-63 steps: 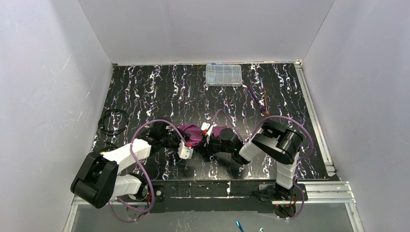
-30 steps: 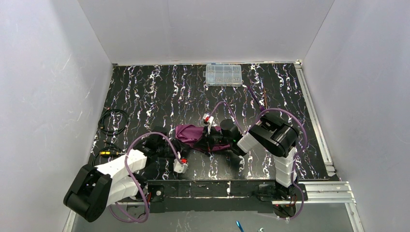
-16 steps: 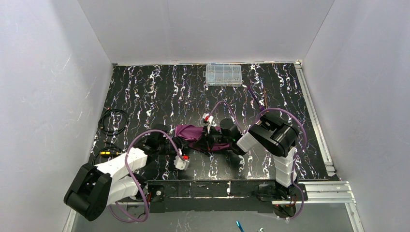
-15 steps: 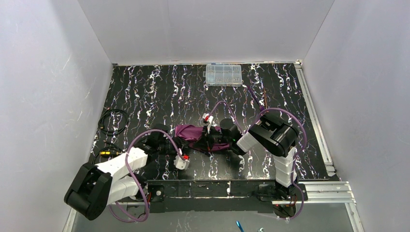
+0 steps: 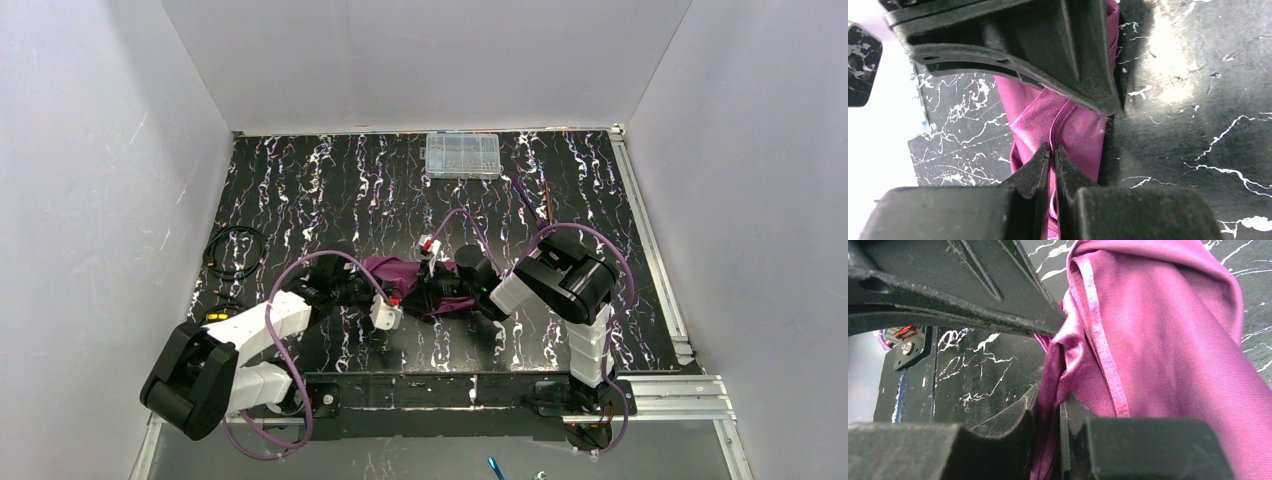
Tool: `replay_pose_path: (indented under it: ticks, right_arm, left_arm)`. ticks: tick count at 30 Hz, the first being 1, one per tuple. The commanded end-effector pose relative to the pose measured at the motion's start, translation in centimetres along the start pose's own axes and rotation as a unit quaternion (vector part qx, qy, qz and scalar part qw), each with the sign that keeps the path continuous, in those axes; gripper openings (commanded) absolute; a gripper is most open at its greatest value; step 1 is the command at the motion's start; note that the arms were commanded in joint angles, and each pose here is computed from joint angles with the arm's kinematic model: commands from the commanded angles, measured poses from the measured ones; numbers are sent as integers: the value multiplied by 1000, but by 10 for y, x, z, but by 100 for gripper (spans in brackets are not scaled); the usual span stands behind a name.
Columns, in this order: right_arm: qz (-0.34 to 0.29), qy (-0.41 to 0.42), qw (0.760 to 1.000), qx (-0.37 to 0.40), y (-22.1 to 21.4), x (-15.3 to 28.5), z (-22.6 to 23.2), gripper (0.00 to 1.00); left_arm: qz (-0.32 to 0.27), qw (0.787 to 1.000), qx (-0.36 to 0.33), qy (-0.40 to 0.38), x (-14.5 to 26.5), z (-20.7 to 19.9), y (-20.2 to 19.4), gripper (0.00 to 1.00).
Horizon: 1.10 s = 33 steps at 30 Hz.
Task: Fold the napkin into a case and place the utensils inside
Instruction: Grasp the top corner of the smaller rectangle folded napkin from the folded napkin.
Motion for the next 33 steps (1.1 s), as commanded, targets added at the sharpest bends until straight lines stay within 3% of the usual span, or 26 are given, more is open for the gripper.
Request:
replay_pose_path:
  ticks: [1, 11, 23, 25, 29, 33]
  right_arm:
    - [-17, 22, 999, 25, 15, -5, 6, 29]
    - [-28, 30, 999, 30, 25, -6, 10, 35]
    - [-23, 6, 1000, 19, 18, -5, 4, 8]
    - [-20, 4, 1000, 20, 17, -4, 3, 7]
    - [-14, 2, 1000, 21, 15, -4, 3, 8]
    - [-10, 6, 1000, 23, 17, -6, 3, 9]
  left_arm:
    - [1, 1000, 28, 9, 2, 10, 5, 0]
    - [11, 998, 59, 8, 4, 4, 2, 0]
    - [26, 980, 193, 47, 10, 29, 6, 2]
    - [19, 979, 196, 44, 12, 27, 10, 9]
    - [6, 982, 184, 32, 12, 18, 14, 44]
    - [2, 982, 187, 2, 10, 2, 15, 56]
Point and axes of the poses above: each gripper's point midway between its finger pads, its own x axis back along the fingers, its own z axis along the line the jaws close on, y = z × x, the point moved 2 cm from there along x, back along the fingers, and after that the axes turned 9 degrees about x, right-handed, at the moved point
